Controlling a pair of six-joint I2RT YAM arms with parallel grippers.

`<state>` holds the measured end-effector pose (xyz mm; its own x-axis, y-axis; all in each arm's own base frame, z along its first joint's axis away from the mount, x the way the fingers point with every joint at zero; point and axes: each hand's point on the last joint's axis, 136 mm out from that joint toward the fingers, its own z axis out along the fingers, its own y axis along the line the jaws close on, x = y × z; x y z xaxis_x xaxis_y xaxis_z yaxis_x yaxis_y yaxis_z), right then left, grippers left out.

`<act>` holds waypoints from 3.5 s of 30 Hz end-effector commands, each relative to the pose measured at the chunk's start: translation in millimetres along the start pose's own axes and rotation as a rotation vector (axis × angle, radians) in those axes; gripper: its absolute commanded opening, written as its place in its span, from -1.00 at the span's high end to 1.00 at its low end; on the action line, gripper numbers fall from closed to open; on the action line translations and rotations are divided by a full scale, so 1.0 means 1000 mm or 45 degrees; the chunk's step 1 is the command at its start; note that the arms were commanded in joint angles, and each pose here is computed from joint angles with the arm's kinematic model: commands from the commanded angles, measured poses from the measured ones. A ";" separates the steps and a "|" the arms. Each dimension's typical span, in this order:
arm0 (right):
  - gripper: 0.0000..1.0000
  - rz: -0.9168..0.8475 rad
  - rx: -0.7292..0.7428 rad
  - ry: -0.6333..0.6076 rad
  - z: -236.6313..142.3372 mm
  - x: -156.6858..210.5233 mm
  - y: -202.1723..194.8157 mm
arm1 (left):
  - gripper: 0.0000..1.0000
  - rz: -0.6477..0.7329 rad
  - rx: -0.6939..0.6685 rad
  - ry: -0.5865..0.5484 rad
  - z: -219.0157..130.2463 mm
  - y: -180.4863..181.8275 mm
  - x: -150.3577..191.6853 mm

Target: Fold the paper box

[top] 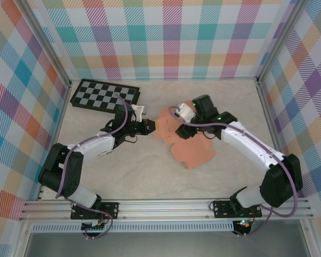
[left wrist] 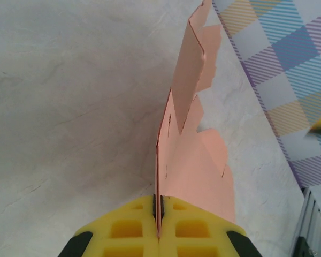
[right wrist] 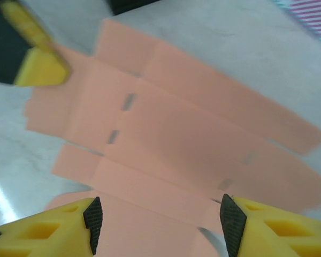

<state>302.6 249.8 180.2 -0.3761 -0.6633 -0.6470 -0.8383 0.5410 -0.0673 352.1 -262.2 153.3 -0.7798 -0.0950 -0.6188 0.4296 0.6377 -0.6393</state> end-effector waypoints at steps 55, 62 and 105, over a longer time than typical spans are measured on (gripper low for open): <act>0.29 0.466 -0.117 0.412 0.098 0.070 0.031 | 1.00 -0.018 -0.161 0.138 0.006 0.030 0.013; 0.53 0.490 -0.252 0.417 0.094 0.069 0.045 | 1.00 0.097 -0.136 0.102 0.009 0.030 0.012; 0.95 0.355 -0.417 0.252 0.107 0.078 0.056 | 0.32 -0.110 -0.103 0.101 -0.031 0.086 -0.023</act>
<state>278.0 283.9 44.1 -0.6625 -0.5973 -0.4520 -0.7466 0.5755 0.3337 395.8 -189.0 137.0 -0.8117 -0.1176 -0.5721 0.3646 0.6633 -0.6536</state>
